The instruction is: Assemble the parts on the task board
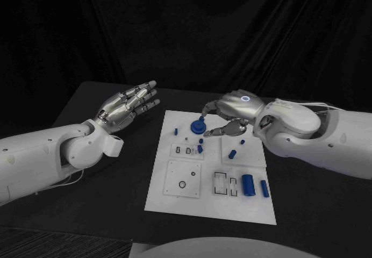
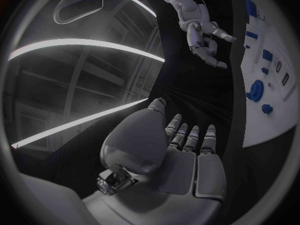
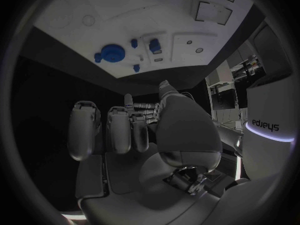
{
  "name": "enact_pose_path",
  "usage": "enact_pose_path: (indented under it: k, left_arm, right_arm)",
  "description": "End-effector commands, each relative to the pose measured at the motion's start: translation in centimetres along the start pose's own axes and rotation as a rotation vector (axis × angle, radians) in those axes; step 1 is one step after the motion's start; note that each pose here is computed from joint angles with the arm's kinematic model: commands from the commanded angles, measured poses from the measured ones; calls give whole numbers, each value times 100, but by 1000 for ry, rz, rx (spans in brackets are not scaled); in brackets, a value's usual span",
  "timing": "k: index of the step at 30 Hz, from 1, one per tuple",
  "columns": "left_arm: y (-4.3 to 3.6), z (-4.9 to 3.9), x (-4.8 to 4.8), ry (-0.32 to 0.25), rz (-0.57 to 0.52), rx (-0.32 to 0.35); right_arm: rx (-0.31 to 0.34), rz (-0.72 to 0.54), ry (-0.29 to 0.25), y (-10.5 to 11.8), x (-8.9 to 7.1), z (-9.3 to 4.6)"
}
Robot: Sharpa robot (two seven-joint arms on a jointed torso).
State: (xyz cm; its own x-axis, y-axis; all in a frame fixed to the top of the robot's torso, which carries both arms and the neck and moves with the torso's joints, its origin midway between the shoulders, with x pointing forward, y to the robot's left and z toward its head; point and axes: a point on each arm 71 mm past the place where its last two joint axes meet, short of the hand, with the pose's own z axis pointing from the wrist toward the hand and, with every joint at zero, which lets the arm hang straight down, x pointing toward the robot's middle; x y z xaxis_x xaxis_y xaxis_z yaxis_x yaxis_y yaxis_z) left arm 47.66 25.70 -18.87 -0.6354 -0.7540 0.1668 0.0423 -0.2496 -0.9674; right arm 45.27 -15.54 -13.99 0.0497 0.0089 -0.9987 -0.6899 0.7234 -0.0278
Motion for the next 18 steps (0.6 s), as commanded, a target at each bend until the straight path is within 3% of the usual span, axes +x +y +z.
enact_pose_path:
  k: [1,5,8,15,18]
  left_arm:
    - [-21,8,27,6,116,24]
    - [-34,25,50,9,160,32]
    - [-45,44,67,5,183,35]
    - [-63,96,102,-8,217,30]
    - [-58,109,124,3,283,9]
  right_arm:
    - [30,83,-140,-86,-246,-97]
    - [78,119,-188,-251,-419,-225]
    - [120,158,-191,-375,-469,-295]
    - [190,234,-149,-553,-439,-360]
    - [204,248,-138,-586,-398,-368]
